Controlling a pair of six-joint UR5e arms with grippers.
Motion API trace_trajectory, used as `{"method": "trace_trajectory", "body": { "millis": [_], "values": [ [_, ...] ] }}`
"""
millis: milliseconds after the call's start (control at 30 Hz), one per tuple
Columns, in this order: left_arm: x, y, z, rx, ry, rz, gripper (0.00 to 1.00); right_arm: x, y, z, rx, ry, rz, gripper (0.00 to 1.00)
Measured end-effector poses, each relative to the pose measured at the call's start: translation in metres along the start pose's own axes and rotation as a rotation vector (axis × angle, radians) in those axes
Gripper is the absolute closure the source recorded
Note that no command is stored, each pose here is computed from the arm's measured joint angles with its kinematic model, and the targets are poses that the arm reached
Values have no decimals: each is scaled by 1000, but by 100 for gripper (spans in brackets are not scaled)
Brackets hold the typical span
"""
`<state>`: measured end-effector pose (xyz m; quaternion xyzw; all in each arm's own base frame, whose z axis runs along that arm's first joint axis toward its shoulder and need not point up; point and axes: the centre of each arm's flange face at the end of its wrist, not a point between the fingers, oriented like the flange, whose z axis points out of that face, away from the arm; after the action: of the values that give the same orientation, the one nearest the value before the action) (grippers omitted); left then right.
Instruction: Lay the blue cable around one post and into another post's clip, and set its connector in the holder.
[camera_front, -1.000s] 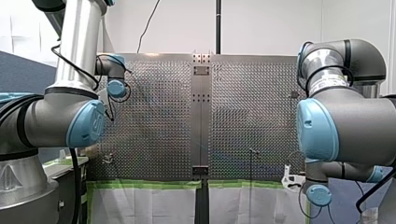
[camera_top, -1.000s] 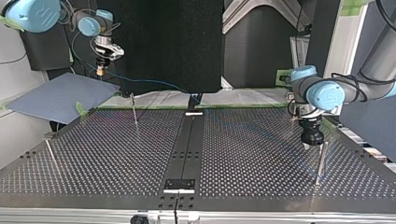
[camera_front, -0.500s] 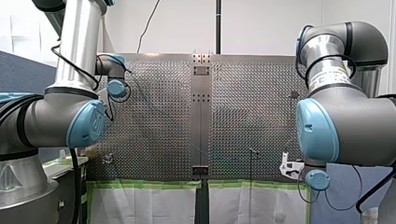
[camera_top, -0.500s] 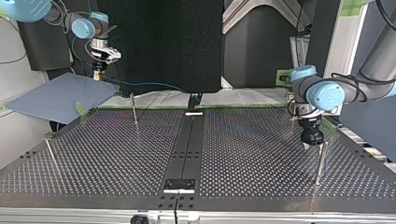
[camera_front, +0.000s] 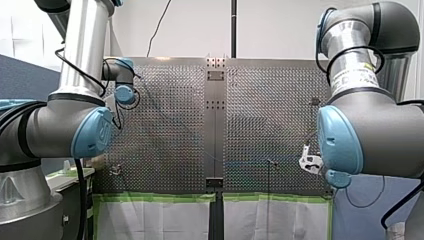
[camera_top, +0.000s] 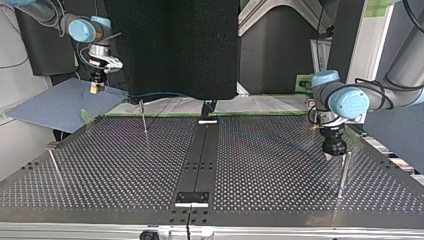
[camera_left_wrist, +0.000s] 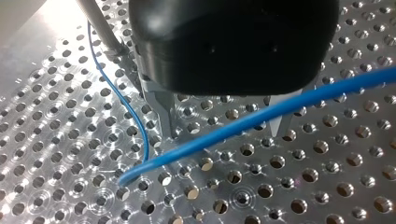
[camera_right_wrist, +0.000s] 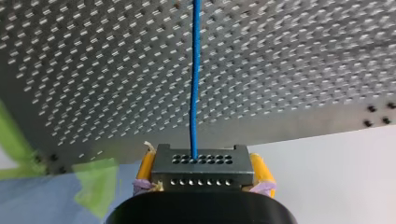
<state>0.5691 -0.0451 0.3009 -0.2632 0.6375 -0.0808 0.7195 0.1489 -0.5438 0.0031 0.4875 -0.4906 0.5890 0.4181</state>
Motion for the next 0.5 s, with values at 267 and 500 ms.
{"method": "trace_trajectory", "body": {
  "millis": [267,500],
  "values": [
    [1,-1,0,8,5,-31,0,29,-13,0,45,57,0,100],
    [0,-1,1,39,20,-90,0,37,-17,1,57,74,3,100]
  ]
}}
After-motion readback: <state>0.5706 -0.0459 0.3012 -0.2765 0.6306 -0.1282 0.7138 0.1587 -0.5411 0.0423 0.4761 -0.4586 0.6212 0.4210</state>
